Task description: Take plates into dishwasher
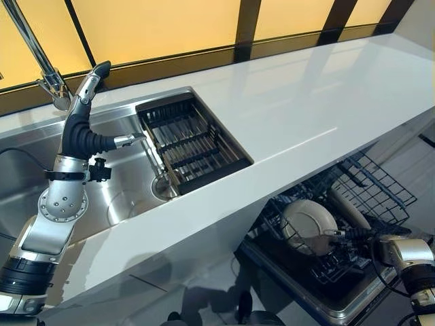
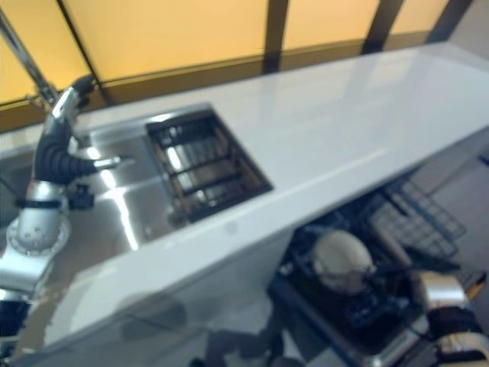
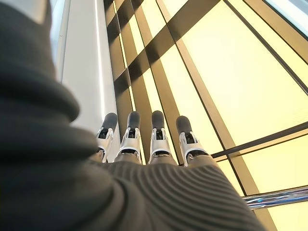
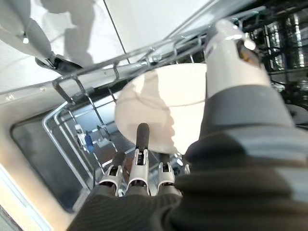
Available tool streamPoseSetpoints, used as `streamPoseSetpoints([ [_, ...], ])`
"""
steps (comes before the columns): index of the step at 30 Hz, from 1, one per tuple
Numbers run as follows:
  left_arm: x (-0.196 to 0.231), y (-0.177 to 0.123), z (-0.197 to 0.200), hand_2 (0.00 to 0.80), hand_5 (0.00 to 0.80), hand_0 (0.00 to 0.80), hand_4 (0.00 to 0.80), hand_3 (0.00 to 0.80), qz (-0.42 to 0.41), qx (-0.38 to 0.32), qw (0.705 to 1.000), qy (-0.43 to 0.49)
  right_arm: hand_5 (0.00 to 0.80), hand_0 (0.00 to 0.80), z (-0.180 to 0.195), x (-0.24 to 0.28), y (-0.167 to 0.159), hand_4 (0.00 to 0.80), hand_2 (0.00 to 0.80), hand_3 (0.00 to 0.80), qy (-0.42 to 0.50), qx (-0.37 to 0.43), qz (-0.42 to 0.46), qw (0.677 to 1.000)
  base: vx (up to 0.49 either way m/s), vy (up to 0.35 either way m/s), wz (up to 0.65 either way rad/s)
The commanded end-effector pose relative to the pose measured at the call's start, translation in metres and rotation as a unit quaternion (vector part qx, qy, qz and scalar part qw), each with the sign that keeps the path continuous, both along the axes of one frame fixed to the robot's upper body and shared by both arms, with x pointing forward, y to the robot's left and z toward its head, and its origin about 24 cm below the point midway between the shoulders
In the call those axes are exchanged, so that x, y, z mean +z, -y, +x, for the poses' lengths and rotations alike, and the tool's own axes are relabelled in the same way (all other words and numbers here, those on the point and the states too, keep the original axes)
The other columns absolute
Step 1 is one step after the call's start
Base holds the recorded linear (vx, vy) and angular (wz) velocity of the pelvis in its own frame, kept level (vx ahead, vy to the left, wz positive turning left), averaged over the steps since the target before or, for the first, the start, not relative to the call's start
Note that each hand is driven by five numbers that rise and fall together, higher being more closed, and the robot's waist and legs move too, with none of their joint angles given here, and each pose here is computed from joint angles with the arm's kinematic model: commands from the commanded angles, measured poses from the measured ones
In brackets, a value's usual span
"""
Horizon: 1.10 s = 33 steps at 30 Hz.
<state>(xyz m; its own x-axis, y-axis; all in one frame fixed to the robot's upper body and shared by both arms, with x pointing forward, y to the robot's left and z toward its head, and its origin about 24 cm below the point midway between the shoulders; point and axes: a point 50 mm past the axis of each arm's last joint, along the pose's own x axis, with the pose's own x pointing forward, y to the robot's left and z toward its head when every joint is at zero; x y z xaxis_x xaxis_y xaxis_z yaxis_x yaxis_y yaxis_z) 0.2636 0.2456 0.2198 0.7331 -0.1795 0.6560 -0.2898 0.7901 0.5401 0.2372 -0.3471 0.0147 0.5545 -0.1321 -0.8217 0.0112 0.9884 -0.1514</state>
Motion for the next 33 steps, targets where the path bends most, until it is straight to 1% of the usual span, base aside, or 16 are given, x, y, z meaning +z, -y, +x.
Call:
streamPoseSetpoints([
  [1, 0.025, 0.0, -0.004, 0.0, 0.0, 0.0, 0.0, 0.0, 0.021, -0.003, 0.998, 0.061, 0.0, 0.0, 0.007, 0.04, 0.029, 0.0, 0.0, 0.0, 0.041, -0.021, -0.048, 0.998, 0.0, 0.0, 0.0],
  [5, 0.025, -0.006, -0.005, 0.0, 0.0, 0.0, 0.0, 0.0, 0.018, 0.007, 0.998, 0.061, 0.0, 0.0, 0.002, 0.047, 0.039, 0.0, 0.0, 0.0, 0.064, -0.04, -0.055, 0.996, 0.004, -0.003, -0.01],
  [6, 0.024, -0.009, -0.006, 0.0, 0.0, 0.0, 0.0, 0.0, 0.017, 0.013, 0.998, 0.062, 0.0, 0.0, -0.001, 0.052, 0.046, 0.0, 0.0, 0.0, 0.082, -0.06, -0.067, 0.993, 0.017, -0.009, -0.06],
  [9, 0.023, -0.014, -0.009, 0.0, 0.0, 0.0, 0.0, 0.0, 0.018, 0.021, 0.998, 0.065, 0.0, 0.0, -0.006, 0.058, 0.053, 0.0, 0.0, 0.0, 0.099, -0.084, -0.078, 0.988, 0.009, -0.006, -0.04],
  [14, 0.022, -0.02, -0.013, 0.0, 0.0, 0.0, 0.0, 0.0, 0.02, 0.031, 0.998, 0.06, 0.0, 0.0, -0.03, 0.049, 0.068, 0.0, 0.0, 0.0, 0.088, -0.138, -0.105, 0.981, 0.005, -0.018, -0.01],
  [19, 0.019, -0.028, -0.017, 0.0, 0.0, 0.0, 0.0, 0.0, 0.022, 0.048, 0.997, 0.049, 0.0, 0.0, -0.056, 0.032, 0.077, 0.0, 0.0, 0.0, 0.07, -0.182, -0.094, 0.976, 0.008, -0.113, -0.02],
  [22, 0.015, -0.035, -0.016, 0.0, 0.0, 0.0, 0.0, 0.0, 0.014, 0.066, 0.997, 0.036, 0.0, 0.0, -0.073, 0.024, 0.086, 0.0, 0.0, 0.0, 0.051, -0.196, -0.114, 0.973, -0.014, -0.16, -0.05],
  [23, 0.015, -0.035, -0.016, 0.0, 0.0, 0.0, 0.0, 0.0, 0.014, 0.066, 0.997, 0.036, 0.0, 0.0, -0.073, 0.024, 0.086, 0.0, 0.0, 0.0, 0.051, -0.196, -0.114, 0.973, -0.032, -0.21, -0.02],
  [26, 0.005, -0.042, -0.017, 0.0, 0.0, 0.0, 0.0, 0.0, 0.008, 0.088, 0.996, 0.023, 0.0, 0.0, -0.088, 0.017, 0.092, 0.0, 0.0, 0.0, 0.04, -0.218, -0.128, 0.967, -0.023, -0.271, -0.02],
  [29, -0.005, -0.053, -0.027, 0.0, 0.0, 0.0, 0.0, 0.0, -0.003, 0.12, 0.992, 0.031, 0.0, 0.0, -0.111, -0.002, 0.096, 0.0, 0.0, 0.0, 0.011, -0.257, -0.11, 0.96, -0.015, -0.261, 0.02],
  [33, -0.007, -0.07, -0.04, 0.0, 0.0, 0.0, 0.0, 0.0, -0.009, 0.161, 0.986, 0.039, 0.0, 0.0, -0.136, -0.013, 0.106, 0.0, 0.0, 0.0, -0.01, -0.329, -0.095, 0.94, -0.112, -0.137, 0.09],
])
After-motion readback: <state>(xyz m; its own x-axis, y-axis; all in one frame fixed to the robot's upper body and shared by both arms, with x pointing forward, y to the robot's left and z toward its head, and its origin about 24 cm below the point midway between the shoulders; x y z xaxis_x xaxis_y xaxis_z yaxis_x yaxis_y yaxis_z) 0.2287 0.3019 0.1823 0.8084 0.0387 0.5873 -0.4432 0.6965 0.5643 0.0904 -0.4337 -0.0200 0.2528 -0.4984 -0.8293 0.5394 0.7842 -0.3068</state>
